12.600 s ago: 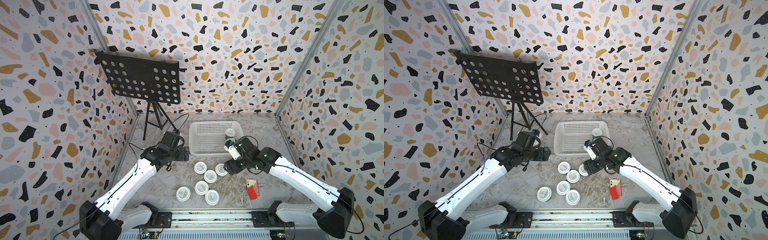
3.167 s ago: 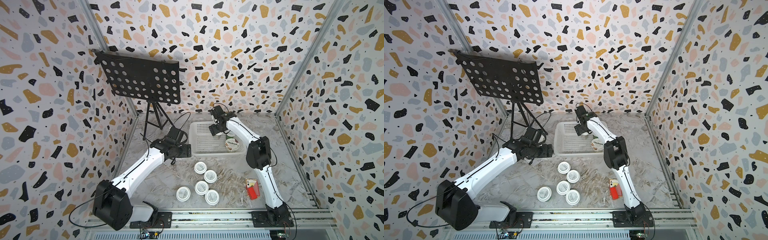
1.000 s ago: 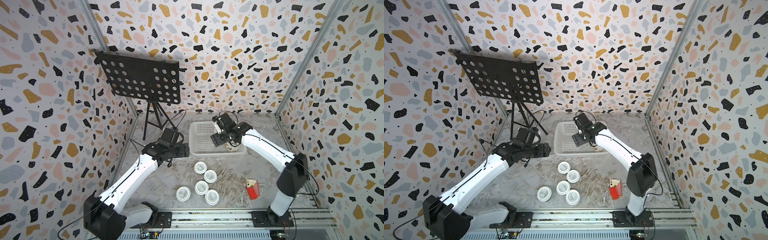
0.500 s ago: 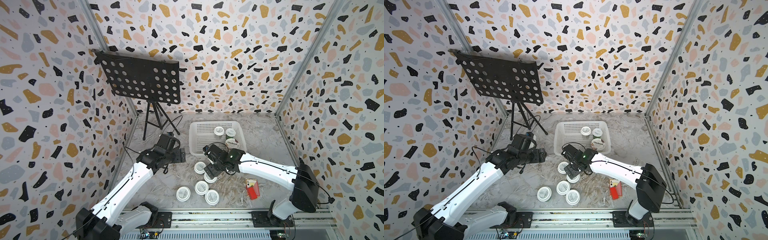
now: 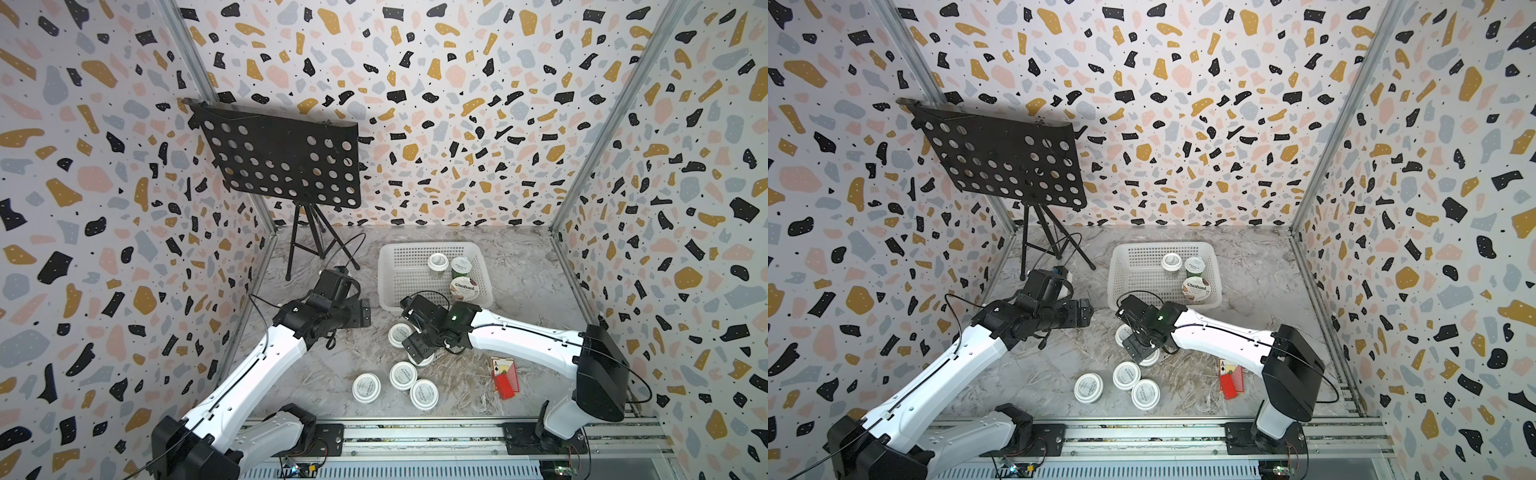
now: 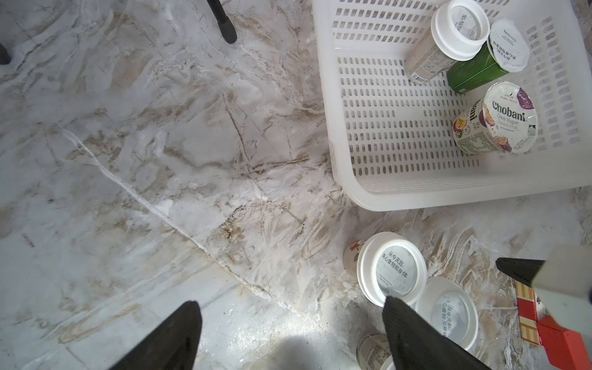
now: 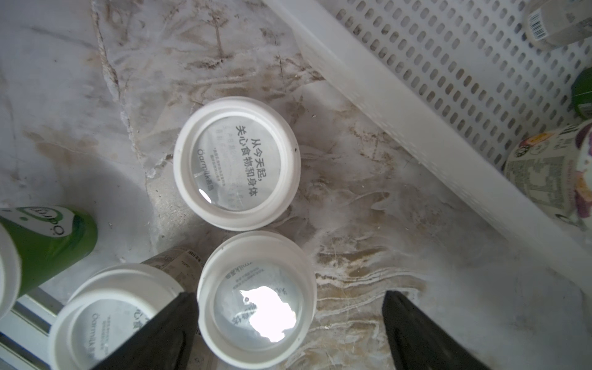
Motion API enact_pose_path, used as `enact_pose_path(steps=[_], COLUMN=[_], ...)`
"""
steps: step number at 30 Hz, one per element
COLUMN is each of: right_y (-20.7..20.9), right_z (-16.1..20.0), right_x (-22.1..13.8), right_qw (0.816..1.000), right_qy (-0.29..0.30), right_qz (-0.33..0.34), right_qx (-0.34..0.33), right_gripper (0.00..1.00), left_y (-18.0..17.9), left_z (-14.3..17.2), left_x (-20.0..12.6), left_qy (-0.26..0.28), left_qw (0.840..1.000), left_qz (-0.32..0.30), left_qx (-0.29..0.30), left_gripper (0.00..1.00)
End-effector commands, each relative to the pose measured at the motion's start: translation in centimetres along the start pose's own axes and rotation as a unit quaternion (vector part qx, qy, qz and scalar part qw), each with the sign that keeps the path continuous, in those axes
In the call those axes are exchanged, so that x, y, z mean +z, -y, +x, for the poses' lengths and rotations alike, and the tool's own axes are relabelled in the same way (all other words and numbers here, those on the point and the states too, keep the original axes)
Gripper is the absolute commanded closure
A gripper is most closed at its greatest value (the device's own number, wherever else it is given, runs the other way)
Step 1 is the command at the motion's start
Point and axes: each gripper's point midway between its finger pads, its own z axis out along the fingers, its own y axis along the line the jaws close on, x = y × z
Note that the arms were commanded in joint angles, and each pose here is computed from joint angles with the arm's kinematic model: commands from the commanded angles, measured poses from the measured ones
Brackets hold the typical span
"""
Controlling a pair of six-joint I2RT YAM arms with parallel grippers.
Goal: Put the yogurt in the basket
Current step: Pick up the yogurt from the center of the board.
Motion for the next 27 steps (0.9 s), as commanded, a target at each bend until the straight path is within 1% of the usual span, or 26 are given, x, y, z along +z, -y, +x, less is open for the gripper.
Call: enact_pose_path(steps=[1,11,18,27], right_y=[-0.4,-0.6,-0.6,-0.5], right_z=[-0.1,-0.1,-0.2,0.4], right_x=[0.0,0.3,-0.2,1.1], right_qw=[1.000,1.000,1.000,1.000], right_qy=[0.000,0.000,0.010,-0.006], right_qz=[-0.004,-0.010,-0.015,-0.007], right_qx=[0.005,0.006,0.007,0.001], right_gripper=[0.04,0.04,0.04,0.05], left_y=[-0.2,-0.3,-0.3,-0.3], left_z=[0.1,0.2,0.3,0.3], left_x=[-0.2,0.0,0.1,0.2], left_qy=[0.007,0.005,0.002,0.002], left_qw=[1.000,1.000,1.000,1.000], left_qz=[-0.004,-0.004,-0.006,-0.006], left_qx=[0.006,0.005,0.003,0.001], left_gripper=[0.07,0.07,0.07,0.07])
